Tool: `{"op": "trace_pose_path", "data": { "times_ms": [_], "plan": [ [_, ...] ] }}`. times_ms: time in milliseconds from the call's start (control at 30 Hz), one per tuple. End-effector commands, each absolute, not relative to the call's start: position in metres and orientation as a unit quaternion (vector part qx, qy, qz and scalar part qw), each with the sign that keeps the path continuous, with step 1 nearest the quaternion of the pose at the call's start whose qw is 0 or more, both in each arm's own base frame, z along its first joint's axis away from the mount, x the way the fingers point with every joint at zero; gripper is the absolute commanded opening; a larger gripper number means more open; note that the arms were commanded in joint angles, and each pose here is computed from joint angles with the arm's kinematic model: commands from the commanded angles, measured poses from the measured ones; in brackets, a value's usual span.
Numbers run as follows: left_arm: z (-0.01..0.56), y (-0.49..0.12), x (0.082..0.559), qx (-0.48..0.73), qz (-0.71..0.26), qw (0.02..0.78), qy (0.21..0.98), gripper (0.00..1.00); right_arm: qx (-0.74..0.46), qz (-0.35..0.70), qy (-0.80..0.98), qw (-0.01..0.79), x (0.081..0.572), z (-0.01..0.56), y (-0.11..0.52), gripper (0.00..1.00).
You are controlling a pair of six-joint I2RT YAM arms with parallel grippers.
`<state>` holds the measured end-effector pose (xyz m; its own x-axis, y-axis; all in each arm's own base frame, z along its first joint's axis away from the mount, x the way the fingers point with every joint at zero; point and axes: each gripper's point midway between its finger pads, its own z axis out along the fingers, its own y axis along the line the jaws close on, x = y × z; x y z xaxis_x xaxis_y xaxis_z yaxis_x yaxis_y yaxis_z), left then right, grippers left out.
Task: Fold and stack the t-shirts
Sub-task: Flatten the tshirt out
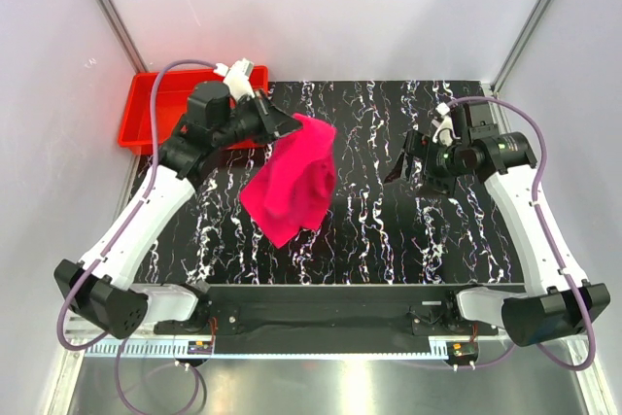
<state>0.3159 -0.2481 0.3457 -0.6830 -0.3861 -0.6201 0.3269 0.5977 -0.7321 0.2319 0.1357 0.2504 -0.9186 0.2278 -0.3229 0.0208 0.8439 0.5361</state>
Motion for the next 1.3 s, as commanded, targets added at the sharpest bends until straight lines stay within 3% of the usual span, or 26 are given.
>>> {"op": "trace_pose_path", "data": {
  "times_ms": [0, 100, 133, 167, 200, 300, 367, 567, 767, 833, 933, 1000, 1067, 1133, 1167, 1267],
  "plan": [
    [0.386, -0.271, 0.302, 0.017, -0.504, 0.396, 0.767, 0.05, 0.026, 0.333, 0.919, 0.209, 0.234, 0.267, 0.156, 1.0],
    [0.37, -0.266, 0.297, -0.004, -0.496, 0.374, 0.783, 0.22, 0.026, 0.329, 0.917, 0.224, 0.243, 0.268, 0.155, 0.97],
    [0.366, -0.249, 0.298, -0.014, -0.463, 0.403, 0.789, 0.3, 0.027, 0.327, 0.918, 0.222, 0.245, 0.267, 0.155, 0.97],
    [0.351, -0.226, 0.305, -0.042, -0.424, 0.412, 0.805, 0.54, 0.02, 0.332, 0.917, 0.218, 0.244, 0.267, 0.157, 0.96],
    [0.33, -0.195, 0.3, -0.077, -0.368, 0.411, 0.831, 0.65, 0.019, 0.334, 0.919, 0.207, 0.246, 0.262, 0.159, 0.94],
    [0.287, -0.121, 0.296, -0.14, -0.275, 0.401, 0.862, 0.8, 0.019, 0.345, 0.921, 0.181, 0.245, 0.245, 0.168, 0.93],
    [0.286, -0.1, 0.287, -0.143, -0.245, 0.42, 0.862, 0.85, 0.022, 0.362, 0.918, 0.159, 0.242, 0.236, 0.179, 0.89],
    [0.253, -0.164, 0.256, -0.083, -0.325, 0.371, 0.866, 0.79, 0.03, 0.37, 0.923, 0.101, 0.249, 0.171, 0.203, 0.87],
    [0.231, -0.241, 0.213, 0.023, -0.366, 0.327, 0.871, 0.63, 0.058, 0.288, 0.954, 0.065, 0.253, 0.118, 0.186, 0.87],
    [0.22, -0.26, 0.204, 0.049, -0.371, 0.32, 0.87, 0.55, 0.07, 0.263, 0.961, 0.05, 0.25, 0.111, 0.179, 0.82],
    [0.199, -0.296, 0.193, 0.085, -0.365, 0.313, 0.873, 0.54, 0.114, 0.158, 0.98, 0.045, 0.249, 0.096, 0.146, 0.79],
    [0.199, -0.327, 0.18, 0.113, -0.368, 0.308, 0.87, 0.61, 0.154, 0.081, 0.983, 0.059, 0.249, 0.094, 0.116, 0.79],
    [0.165, -0.347, 0.172, 0.128, -0.3, 0.295, 0.898, 0.66, 0.192, 0.046, 0.977, 0.078, 0.253, 0.1, 0.091, 0.79],
    [0.175, -0.371, 0.177, 0.11, -0.279, 0.305, 0.904, 0.66, 0.228, 0.041, 0.969, 0.084, 0.252, 0.107, 0.075, 0.77],
    [0.142, -0.382, 0.165, 0.131, -0.236, 0.275, 0.923, 0.66, 0.255, 0.045, 0.961, 0.101, 0.255, 0.117, 0.06, 0.77],
    [0.134, -0.419, 0.153, 0.152, -0.212, 0.272, 0.926, 0.62, 0.306, 0.02, 0.941, 0.142, 0.254, 0.134, 0.024, 0.78]
  ]
}}
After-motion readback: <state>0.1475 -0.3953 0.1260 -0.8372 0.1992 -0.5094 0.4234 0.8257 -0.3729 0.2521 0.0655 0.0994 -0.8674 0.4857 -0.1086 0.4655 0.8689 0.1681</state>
